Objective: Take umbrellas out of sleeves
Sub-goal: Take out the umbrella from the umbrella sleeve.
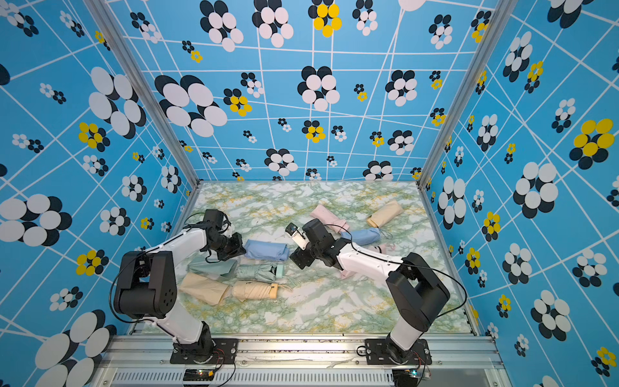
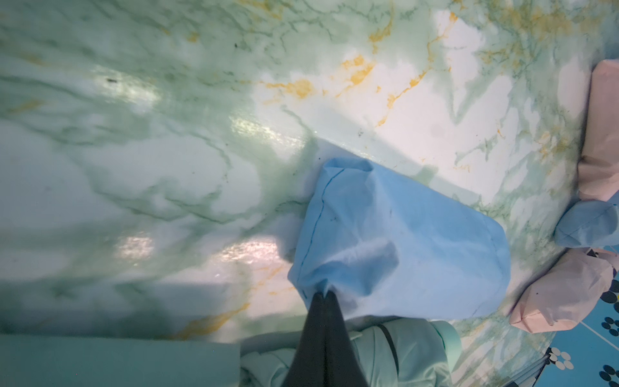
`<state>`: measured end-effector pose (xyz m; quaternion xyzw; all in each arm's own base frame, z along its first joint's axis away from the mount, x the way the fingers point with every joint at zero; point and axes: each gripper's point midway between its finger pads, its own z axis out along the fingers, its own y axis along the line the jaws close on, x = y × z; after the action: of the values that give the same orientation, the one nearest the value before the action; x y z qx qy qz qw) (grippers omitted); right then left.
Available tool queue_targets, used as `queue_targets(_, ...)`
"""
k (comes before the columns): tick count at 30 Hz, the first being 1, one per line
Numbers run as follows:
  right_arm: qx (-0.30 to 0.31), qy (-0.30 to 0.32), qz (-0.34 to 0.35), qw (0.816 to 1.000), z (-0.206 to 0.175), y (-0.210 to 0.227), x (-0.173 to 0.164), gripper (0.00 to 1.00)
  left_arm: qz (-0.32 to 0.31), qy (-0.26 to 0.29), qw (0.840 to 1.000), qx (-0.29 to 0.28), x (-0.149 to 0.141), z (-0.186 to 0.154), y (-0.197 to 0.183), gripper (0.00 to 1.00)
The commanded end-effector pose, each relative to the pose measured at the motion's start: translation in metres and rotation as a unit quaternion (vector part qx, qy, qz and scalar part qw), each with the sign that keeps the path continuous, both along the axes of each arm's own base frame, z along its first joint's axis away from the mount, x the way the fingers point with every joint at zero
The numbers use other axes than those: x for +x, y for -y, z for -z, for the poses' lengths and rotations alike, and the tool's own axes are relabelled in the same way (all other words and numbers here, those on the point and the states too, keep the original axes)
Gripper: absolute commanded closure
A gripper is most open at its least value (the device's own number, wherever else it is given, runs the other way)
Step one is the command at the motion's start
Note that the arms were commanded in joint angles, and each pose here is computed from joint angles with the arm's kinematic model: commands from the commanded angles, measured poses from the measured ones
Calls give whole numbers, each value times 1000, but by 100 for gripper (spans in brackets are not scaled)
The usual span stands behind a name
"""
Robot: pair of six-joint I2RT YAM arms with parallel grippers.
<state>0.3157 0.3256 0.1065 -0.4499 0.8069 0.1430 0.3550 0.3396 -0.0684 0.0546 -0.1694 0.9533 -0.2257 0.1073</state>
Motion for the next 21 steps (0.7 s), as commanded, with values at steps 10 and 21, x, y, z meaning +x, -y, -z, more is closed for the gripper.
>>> queue_targets(10, -49, -20, -45, 998, 22, -9, 16, 11, 2, 20, 1000, 1, -7, -18, -1, 100)
queue_targets(21, -96, -74, -122, 985, 55, -21, 20, 15, 0, 17, 1000, -1, -9, -15, 0, 100)
